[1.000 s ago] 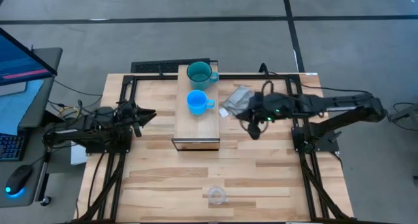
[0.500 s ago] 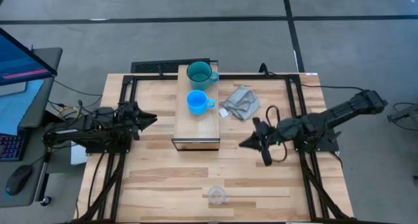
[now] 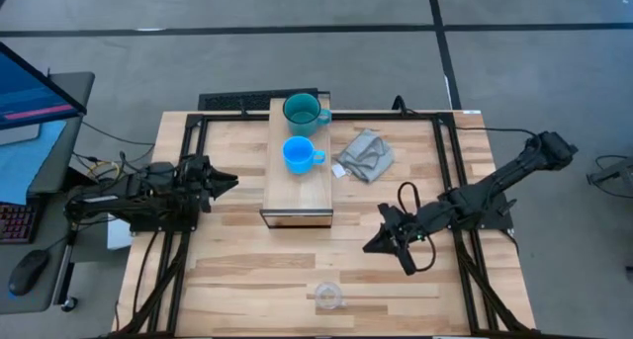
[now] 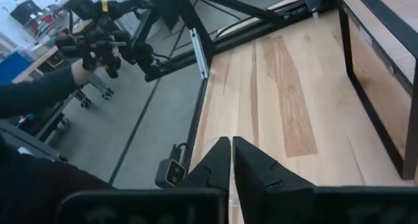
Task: Stack small to large cups/mugs on shelf
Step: Put the transparent mug on the shelf
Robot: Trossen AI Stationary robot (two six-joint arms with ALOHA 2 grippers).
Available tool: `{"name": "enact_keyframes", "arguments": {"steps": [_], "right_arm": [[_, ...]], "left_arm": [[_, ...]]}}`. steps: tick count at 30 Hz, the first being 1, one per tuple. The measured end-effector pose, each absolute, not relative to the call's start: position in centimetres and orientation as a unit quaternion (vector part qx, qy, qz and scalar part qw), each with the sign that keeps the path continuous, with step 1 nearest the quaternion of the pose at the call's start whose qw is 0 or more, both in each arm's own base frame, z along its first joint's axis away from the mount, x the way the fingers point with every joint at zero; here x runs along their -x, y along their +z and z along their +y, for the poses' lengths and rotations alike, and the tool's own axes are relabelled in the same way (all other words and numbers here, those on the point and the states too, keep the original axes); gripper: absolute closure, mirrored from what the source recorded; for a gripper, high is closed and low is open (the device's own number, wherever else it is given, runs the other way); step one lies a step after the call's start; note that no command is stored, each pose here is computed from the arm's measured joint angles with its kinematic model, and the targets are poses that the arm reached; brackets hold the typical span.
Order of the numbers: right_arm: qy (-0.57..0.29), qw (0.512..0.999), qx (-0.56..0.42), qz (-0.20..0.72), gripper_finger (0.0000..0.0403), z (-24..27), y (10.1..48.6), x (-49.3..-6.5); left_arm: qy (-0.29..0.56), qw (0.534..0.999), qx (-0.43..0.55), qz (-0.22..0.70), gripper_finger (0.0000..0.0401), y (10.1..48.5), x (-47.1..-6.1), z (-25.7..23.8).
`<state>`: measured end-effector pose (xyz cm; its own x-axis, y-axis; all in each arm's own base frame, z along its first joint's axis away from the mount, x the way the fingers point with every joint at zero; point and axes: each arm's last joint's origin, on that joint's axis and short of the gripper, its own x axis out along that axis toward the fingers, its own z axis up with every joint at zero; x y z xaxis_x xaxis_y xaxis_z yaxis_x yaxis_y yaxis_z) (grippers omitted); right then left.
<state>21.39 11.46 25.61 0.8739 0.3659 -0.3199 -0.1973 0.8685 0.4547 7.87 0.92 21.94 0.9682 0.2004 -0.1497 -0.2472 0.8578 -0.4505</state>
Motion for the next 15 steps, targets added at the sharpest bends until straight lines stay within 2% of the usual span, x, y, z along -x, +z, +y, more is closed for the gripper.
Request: {"name": "enact_keyframes", "arguments": {"steps": [10,15], "right_arm": [[0.135,0.931,-0.293,0.169,0.0307,10.9,26.4,-21.9],[0.140,0.932,-0.305,0.138,0.0285,10.8,27.0,-22.1]], "left_arm": [[0.120,0.968,0.206,0.076,0.0311,21.5,-7.8,0.9],[0.119,0.970,0.195,0.079,0.0311,21.4,-7.8,0.9]]}}
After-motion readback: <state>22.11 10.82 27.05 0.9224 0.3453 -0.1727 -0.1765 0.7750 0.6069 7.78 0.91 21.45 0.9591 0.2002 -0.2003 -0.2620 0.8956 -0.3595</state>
